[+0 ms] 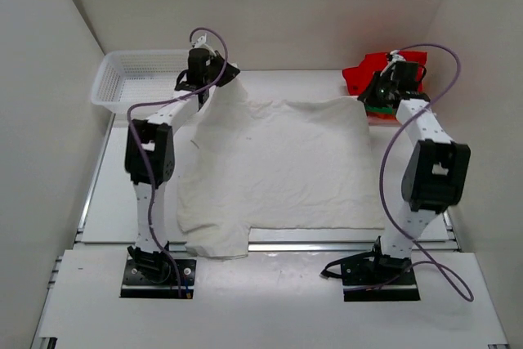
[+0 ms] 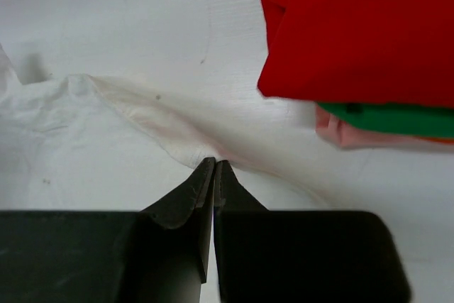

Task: Fold and stack the t-shirts
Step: Flatten out the tshirt

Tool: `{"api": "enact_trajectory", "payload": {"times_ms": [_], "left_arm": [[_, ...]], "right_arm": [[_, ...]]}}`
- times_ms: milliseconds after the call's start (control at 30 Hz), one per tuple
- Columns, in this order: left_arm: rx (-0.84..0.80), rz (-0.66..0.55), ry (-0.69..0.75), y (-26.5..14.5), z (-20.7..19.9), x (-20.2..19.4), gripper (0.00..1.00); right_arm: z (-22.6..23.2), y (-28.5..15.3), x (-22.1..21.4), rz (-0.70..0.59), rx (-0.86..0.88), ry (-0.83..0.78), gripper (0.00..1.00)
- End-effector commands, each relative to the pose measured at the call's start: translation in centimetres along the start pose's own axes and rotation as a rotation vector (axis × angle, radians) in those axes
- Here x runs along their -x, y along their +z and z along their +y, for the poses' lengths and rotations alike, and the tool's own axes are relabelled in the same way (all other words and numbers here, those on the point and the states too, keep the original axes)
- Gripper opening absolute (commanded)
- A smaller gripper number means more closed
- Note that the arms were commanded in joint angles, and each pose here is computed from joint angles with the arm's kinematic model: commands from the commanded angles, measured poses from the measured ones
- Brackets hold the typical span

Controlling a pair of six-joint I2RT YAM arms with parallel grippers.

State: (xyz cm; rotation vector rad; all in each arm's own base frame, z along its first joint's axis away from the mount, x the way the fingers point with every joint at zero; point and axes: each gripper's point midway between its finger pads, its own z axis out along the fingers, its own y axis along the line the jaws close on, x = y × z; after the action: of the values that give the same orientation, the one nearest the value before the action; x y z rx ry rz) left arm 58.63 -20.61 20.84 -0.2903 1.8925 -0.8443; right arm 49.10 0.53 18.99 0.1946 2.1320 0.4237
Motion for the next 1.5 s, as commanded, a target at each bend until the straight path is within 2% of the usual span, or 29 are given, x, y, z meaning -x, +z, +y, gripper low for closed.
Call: {"api": "enact_trajectory", "payload": {"times_ms": [0,33,67,133,167,200,233,333,400,433,500,633,667,700,767,800,867,900,967,1100,1200,1300,1333,1400,1433,1467], "left_arm": [[-0.045,-0.141,0.077,2.8,-3.1,5.8,0.00],[-0.023,-0.136,0.080,4.4,-2.1,5.9,0.00],[-0.045,-0.190,0.090,4.6,-3.6,8.4,0.00],[0.026,-0.170,0.070,7.4,0.0,7.7,0.00],[-0.012,-0.227,0.079,7.2,-2.0,10.2,0.00],[0.031,-0.199,0.064,8.6,0.6,9.0,0.00],[0.040,-0.200,0.056,9.3,1.3,9.1,0.00],[0.051,-0.226,0.048,9.6,2.6,9.8,0.00],[0.090,-0.202,0.071,9.8,4.3,8.4,0.00],[0.078,-0.239,0.088,9.1,3.1,9.7,0.00],[0.092,-0.224,0.113,8.7,3.8,8.9,0.00],[0.037,-0.190,0.157,6.7,0.9,9.3,0.00],[0.033,-0.184,0.171,5.9,0.4,9.6,0.00],[0.013,-0.191,0.190,4.4,-1.2,10.1,0.00],[0.007,-0.213,0.217,1.7,-2.6,10.7,0.00],[-0.003,-0.256,0.234,-0.4,-3.9,11.0,0.00],[0.004,-0.295,0.239,-3.4,-4.2,10.9,0.00],[0.039,-0.280,0.225,-4.0,-2.8,9.8,0.00],[0.047,-0.291,0.212,-6.4,-3.0,10.3,0.00],[0.038,-0.253,0.190,-6.6,-1.8,9.8,0.00],[0.037,-0.235,0.204,-5.7,-2.0,9.5,0.00],[0.047,-0.223,0.208,-3.2,-1.3,8.8,0.00],[0.038,-0.244,0.215,-2.8,-1.8,9.8,0.00],[0.062,-0.231,0.219,-0.4,-0.4,9.6,0.00],[0.043,-0.265,0.225,-0.1,-1.9,11.1,0.00],[0.075,-0.252,0.228,1.2,-0.3,10.5,0.00]], "right_arm": [[0.7,2.6,5.3,-0.097,0.036,-0.071,0.00],[0.5,4.3,6.7,-0.101,0.028,-0.087,0.00],[-0.4,6.4,4.8,-0.027,0.012,-0.076,0.00],[0.2,8.0,8.5,-0.068,0.024,-0.093,0.00],[-1.1,10.1,6.6,-0.002,0.010,-0.072,0.00],[-1.0,11.2,6.6,0.017,0.010,-0.055,0.00],[-0.7,10.9,9.1,-0.035,0.016,-0.071,0.00],[-1.5,13.1,8.4,-0.013,0.002,-0.041,0.00],[-1.7,13.3,8.7,-0.029,-0.004,-0.040,0.00],[-1.9,13.5,8.4,-0.032,-0.006,-0.042,0.00],[-1.9,13.2,8.1,-0.033,-0.014,-0.047,0.00],[-1.1,11.8,7.5,-0.023,-0.027,-0.080,0.00],[-0.3,10.4,8.6,-0.046,-0.026,-0.096,0.00],[0.4,9.5,8.1,-0.042,-0.032,-0.117,0.01],[1.7,6.6,10.6,-0.118,-0.025,-0.138,0.00],[1.7,5.5,9.6,-0.111,-0.026,-0.131,0.01],[2.2,2.9,10.1,-0.149,-0.029,-0.133,0.00],[3.4,1.3,11.0,-0.186,-0.011,-0.135,0.00],[2.9,0.4,9.5,-0.165,-0.019,-0.124,0.00],[2.8,-0.7,8.7,-0.156,-0.013,-0.129,0.00],[2.3,0.4,8.0,-0.134,-0.014,-0.127,0.00],[2.2,1.8,8.7,-0.139,-0.002,-0.143,0.00],[1.6,3.0,8.2,-0.120,-0.008,-0.139,0.00],[1.2,4.5,8.3,-0.112,-0.007,-0.144,0.00],[0.7,5.6,8.6,-0.109,-0.013,-0.149,0.00],[1.1,5.9,9.7,-0.127,-0.005,-0.163,0.01]]}}
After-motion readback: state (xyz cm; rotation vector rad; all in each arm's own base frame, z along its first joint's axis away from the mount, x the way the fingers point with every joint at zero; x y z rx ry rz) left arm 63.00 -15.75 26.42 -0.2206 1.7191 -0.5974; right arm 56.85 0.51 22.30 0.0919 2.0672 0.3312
